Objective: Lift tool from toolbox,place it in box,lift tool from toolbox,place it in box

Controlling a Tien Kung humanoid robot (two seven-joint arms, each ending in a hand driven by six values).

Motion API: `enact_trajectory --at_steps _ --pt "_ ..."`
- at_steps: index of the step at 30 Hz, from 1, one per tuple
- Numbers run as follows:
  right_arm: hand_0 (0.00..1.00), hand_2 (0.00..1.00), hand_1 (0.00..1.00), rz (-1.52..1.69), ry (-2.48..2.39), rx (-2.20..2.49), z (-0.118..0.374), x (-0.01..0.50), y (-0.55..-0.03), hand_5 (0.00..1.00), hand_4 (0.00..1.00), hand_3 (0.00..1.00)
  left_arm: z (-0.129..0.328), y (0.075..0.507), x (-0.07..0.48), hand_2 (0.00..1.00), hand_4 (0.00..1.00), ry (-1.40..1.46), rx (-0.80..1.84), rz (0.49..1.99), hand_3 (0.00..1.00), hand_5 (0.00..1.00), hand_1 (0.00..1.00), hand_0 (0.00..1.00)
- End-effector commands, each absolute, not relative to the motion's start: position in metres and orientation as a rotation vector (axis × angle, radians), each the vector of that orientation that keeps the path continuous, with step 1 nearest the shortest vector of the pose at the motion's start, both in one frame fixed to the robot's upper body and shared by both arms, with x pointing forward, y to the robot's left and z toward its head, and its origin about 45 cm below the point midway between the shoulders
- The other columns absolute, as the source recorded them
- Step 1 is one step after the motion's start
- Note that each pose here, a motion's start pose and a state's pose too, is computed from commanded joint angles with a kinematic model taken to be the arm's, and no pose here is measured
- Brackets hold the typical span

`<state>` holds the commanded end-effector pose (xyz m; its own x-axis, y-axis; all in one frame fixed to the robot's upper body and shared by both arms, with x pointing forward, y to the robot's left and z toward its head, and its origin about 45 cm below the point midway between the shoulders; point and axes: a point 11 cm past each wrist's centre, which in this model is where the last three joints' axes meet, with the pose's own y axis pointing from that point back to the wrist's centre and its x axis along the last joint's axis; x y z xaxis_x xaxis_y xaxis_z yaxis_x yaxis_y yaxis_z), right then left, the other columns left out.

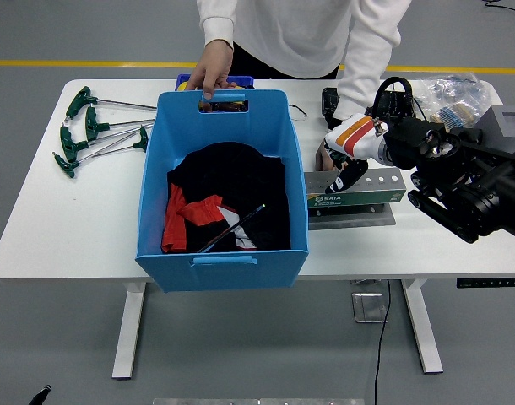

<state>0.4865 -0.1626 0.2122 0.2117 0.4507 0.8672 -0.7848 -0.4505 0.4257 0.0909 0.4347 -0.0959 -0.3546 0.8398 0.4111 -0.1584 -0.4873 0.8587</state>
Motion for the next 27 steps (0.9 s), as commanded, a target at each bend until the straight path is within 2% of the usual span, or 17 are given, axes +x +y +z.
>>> enact_trajectory --at_steps 3,4,9,10,15,16,21,22,27 --pt "0.684 0.319 0.308 1.484 -0.340 1.427 0.213 0.487 -0.162 0.704 0.998 0.291 -0.096 0.435 0.091 0.850 0.750 0.974 1.184 1.906 0.741 0.624 0.877 0.816" --pt "0.639 0.266 0.268 1.487 -0.340 1.426 0.214 0.487 -0.161 0.709 0.998 0.260 -0.096 0.435 0.092 0.849 0.750 0.973 1.184 1.906 0.741 0.625 0.876 0.816" --pt "0.639 0.266 0.268 1.504 -0.342 1.422 0.215 0.486 -0.160 0.709 0.998 0.260 -0.095 0.436 0.091 0.849 0.750 0.971 1.187 1.906 0.741 0.625 0.876 0.816" --pt "0.582 0.236 0.226 1.507 -0.342 1.422 0.214 0.486 -0.160 0.708 0.998 0.225 -0.095 0.436 0.091 0.850 0.750 0.970 1.188 1.906 0.741 0.626 0.878 0.816" --pt "0.582 0.236 0.226 1.526 -0.349 1.417 0.215 0.486 -0.159 0.708 0.998 0.225 -0.095 0.436 0.091 0.850 0.750 0.970 1.191 1.905 0.741 0.626 0.878 0.816" --pt "0.437 0.185 0.163 1.535 -0.357 1.414 0.216 0.486 -0.158 0.688 0.998 0.183 -0.095 0.436 0.090 0.850 0.749 0.970 1.192 1.905 0.741 0.626 0.878 0.815" --pt "0.437 0.185 0.163 1.570 -0.387 1.406 0.221 0.487 -0.157 0.688 0.998 0.183 -0.096 0.437 0.089 0.850 0.749 0.972 1.197 1.903 0.741 0.626 0.878 0.815" --pt "0.296 0.146 0.107 1.573 -0.390 1.406 0.221 0.487 -0.156 0.580 0.841 0.134 -0.096 0.437 0.088 0.849 0.749 0.972 1.198 1.903 0.742 0.628 0.877 0.815" --pt "0.296 0.146 0.107 1.584 -0.392 1.405 0.225 0.488 -0.156 0.580 0.841 0.134 -0.096 0.438 0.085 0.849 0.749 0.976 1.203 1.906 0.742 0.628 0.877 0.815"
